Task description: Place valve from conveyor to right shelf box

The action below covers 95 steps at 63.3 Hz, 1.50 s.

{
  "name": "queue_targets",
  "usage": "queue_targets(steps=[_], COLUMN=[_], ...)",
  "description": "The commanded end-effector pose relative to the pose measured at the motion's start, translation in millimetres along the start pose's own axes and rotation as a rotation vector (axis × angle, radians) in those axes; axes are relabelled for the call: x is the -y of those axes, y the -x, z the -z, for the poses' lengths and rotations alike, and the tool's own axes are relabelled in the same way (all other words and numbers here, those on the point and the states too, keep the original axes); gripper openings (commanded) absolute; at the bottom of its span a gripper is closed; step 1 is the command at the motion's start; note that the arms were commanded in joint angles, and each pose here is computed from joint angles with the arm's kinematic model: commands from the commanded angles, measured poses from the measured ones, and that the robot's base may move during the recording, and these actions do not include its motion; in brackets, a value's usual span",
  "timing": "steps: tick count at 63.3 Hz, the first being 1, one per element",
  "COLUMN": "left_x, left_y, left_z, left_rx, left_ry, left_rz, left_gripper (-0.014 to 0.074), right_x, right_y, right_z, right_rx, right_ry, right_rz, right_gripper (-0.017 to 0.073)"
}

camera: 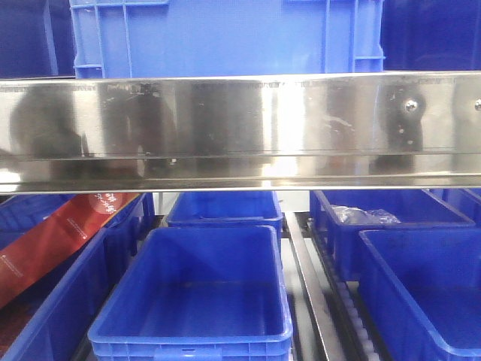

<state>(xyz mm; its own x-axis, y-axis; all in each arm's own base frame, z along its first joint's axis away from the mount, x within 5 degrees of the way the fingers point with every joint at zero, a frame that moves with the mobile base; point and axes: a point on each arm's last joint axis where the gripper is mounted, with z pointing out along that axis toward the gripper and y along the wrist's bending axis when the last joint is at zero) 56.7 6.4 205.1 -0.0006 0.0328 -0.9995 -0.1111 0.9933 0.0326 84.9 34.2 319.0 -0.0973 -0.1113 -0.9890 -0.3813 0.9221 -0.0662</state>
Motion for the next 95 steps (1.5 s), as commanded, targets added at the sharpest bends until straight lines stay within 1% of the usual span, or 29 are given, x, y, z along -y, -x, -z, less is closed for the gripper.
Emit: queue_targets(steps=[1,17,20,24,26,34,41,43,49,58,64,67,71,74,81,95], left_x=[-0.1,-0.1,-0.1,-0.1,-0.1,-0.1,-0.1,-0.1,-0.1,-0.1,-0.1,-0.1,-0.1,-0.1,-0.1,-0.1], left_y=[3,3,3,3,3,3,3,3,3,3,3,3,3,3,3,3], left_z=[1,1,1,1,1,1,1,1,1,1,1,1,1,1,1,1], left_rx=[0.028,0.028,0.028,0.028,0.028,0.028,0.028,0.028,0.028,0.028,0.028,0.028,0.028,0.028,0.028,0.028], left_ry=[0.001,0.001,0.001,0.001,0.001,0.001,0.001,0.001,0.001,0.001,0.001,0.001,0.001,0.001,0.001,0.001], left_rz=[0.008,0.008,0.008,0.008,0.008,0.008,0.008,0.008,0.008,0.008,0.008,0.008,0.008,0.008,0.008,0.008], left_gripper=[-0.0111,-0.0111,-0.0111,-0.0111,-0.0111,-0.0111,-0.0111,-0.0111,-0.0111,-0.0111,-0.0111,-0.0111,-0.0111,-0.0111,-0.0111,-0.0111], right_x=[0.8,0.9,2.2,5.5,7.2,15.5,19.8,20.5,20.1,16.5,14.0,13.7,14.1,13.4,13.4,13.3], right_y=[2,4,5,7,7,-2,-25,-36,-59,-92,-107,-115,-113,-117,-117,-118], right_z=[1,1,1,4,5,14,19,20,24,25,26,24,25,24,24,24], right_rx=[0.03,0.049,0.06,0.08,0.087,0.13,0.152,0.155,0.178,0.165,0.177,0.159,0.191,0.15,0.145,0.138], right_ry=[-0.009,-0.01,-0.024,-0.063,-0.083,-0.208,-0.307,-0.338,-0.386,-0.396,-0.397,-0.396,-0.4,-0.393,-0.394,-0.393], right_rz=[0.002,-0.001,-0.002,-0.005,-0.018,-0.064,-0.093,-0.099,-0.104,-0.11,-0.108,-0.111,-0.105,-0.113,-0.102,-0.105], right_gripper=[-0.0153,-0.0153,-0.0153,-0.0153,-0.0153,-0.0153,-0.0153,-0.0153,-0.0153,-0.0153,-0.0153,-0.0153,-0.0153,-0.0153,-0.0153,-0.0153])
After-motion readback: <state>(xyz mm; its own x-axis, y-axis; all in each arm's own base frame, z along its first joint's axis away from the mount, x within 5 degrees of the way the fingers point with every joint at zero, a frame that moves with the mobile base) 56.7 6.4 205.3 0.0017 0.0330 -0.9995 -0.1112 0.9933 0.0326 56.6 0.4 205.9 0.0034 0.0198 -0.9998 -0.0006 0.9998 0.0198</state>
